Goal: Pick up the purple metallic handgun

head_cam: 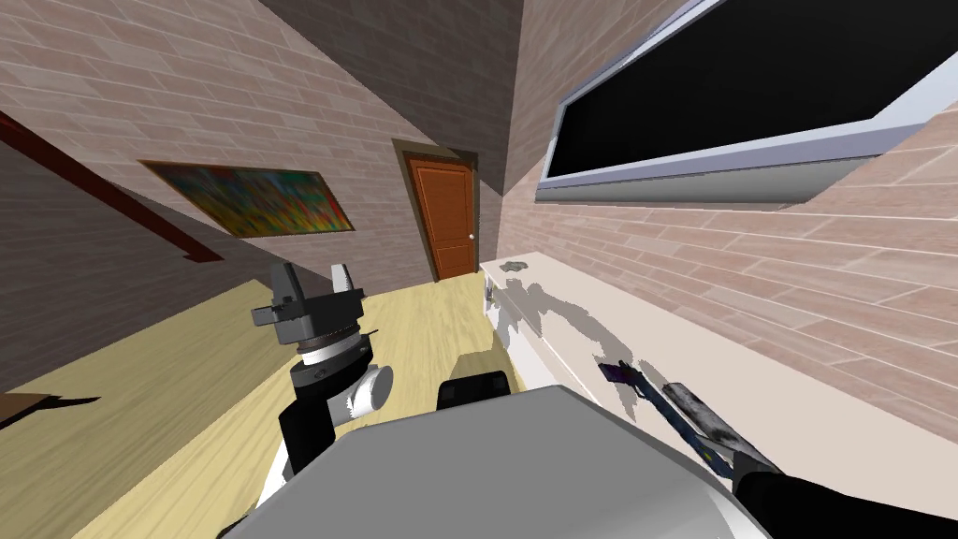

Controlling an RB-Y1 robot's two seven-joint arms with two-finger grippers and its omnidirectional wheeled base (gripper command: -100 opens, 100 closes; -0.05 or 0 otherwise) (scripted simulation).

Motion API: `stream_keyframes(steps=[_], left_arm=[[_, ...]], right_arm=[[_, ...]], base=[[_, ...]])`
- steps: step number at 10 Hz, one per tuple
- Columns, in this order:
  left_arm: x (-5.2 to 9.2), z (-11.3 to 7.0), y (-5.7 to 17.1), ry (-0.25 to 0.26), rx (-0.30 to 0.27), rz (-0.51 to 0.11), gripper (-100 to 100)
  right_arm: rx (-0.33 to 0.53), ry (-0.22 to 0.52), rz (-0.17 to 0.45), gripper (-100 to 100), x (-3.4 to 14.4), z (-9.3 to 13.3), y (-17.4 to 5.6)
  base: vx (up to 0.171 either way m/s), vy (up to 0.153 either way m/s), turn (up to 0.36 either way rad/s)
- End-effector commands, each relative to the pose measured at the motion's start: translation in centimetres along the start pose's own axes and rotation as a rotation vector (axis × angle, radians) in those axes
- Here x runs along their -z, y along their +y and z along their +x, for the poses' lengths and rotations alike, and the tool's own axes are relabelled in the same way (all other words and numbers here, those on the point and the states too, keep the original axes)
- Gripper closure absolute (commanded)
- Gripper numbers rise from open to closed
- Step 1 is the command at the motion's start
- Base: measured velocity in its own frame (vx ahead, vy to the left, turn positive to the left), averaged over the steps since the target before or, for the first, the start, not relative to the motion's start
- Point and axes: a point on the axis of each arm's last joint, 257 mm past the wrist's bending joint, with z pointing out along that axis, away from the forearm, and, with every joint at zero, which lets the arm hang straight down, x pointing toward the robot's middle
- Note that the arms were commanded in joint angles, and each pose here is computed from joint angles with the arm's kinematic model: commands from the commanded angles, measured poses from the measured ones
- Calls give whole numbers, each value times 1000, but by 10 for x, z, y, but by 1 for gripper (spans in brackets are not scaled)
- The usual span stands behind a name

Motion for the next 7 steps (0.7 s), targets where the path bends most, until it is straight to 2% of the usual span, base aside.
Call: stream_keyframes(steps=[1, 2, 4, 5, 7], left_arm=[[0, 0, 0, 0, 0, 0, 0], [0, 0, 0, 0, 0, 0, 0], [0, 0, 0, 0, 0, 0, 0], [0, 0, 0, 0, 0, 0, 0], [0, 0, 0, 0, 0, 0, 0]], right_arm=[[64, 88, -35, -100, 9, 29, 3], [72, 88, -40, -100, 8, 28, 2], [148, 184, -93, -100, 19, 62, 6], [156, 184, -98, -100, 18, 61, 5], [232, 256, -157, -100, 25, 86, 10]], base=[[161, -52, 156], [116, -49, 86], [115, -47, 163], [108, -61, 62], [132, -58, 117]])
